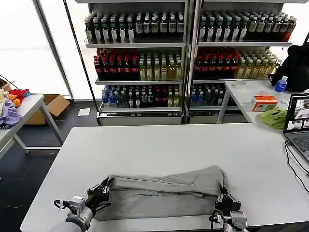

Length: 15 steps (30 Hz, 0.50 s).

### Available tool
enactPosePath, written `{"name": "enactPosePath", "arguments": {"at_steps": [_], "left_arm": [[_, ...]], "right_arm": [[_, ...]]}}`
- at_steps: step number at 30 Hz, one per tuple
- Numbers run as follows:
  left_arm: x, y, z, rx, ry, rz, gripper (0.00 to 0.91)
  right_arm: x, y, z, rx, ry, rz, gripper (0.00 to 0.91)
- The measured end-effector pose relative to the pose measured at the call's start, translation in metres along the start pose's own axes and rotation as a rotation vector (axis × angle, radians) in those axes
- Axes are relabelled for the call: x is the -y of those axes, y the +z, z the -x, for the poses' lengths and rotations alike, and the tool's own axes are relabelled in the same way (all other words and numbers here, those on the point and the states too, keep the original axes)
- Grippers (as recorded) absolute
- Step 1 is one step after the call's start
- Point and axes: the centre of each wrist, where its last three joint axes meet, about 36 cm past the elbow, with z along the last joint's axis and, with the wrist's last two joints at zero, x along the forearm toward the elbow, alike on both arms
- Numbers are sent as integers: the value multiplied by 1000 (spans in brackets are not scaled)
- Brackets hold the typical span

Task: Fold and organize the clothes.

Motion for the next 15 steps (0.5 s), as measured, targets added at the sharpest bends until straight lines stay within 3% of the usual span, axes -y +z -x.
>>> {"name": "enactPosePath", "arguments": {"at_steps": [9,15], "left_arm": [[4,-12,-13,31,-13,-3,907],[10,-18,-19,56,-31,-15,907]], "right_arm": [[1,12,3,-10,23,-17,907],[7,0,-7,39,29,-23,907]]}}
